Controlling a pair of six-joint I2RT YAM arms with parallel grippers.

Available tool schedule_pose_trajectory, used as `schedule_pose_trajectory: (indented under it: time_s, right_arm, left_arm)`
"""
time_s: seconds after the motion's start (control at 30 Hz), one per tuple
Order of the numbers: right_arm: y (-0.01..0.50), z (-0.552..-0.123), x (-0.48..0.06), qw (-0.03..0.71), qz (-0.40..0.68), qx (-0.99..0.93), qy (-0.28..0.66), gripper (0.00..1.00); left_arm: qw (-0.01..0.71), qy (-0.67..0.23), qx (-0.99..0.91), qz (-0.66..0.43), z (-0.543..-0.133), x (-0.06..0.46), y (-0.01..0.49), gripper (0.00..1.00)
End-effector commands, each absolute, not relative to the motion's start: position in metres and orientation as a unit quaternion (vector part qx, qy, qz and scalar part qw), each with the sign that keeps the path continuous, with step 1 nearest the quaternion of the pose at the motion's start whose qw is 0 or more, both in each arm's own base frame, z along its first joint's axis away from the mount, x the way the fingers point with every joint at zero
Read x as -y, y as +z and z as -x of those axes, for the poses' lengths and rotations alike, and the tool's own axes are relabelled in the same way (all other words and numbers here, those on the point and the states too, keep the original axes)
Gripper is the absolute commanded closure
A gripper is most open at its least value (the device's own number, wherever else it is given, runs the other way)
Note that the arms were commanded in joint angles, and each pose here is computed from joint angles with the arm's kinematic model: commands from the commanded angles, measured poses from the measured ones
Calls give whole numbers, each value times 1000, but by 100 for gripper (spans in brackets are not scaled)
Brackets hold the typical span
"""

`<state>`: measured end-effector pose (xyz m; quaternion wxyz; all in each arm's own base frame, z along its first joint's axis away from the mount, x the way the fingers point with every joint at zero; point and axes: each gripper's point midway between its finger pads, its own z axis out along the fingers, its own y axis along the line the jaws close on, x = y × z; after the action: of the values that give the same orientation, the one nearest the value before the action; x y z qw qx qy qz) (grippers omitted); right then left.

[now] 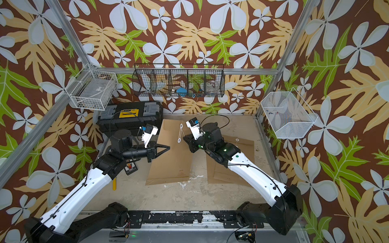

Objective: Close the mouth of the file bag
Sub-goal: Close the file bag.

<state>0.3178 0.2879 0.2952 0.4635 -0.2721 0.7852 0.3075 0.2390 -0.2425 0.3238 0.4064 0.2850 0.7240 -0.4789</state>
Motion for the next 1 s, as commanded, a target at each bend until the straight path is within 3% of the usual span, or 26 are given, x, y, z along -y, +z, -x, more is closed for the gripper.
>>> schedule_pose_trajectory:
  time_s: [0.0,0.13,0.6,0.97]
  right_arm:
    - [304,-324,-287,481,257,-779,308,94]
    - [305,-323,-282,481,253,-785,298,100]
    - [304,-329,-233,481,217,-832,172,100]
    - [335,-323,-237,479,222,-827,194,100]
  left_arm:
    - [422,-483,-703,-308,-235,245,333,100]
    - [428,-465,-713,-303,-240,242,324,100]
    - [448,-447,-715,-297,-249,240,324,100]
    - [443,-437,-724,-298,-248,237,316,100]
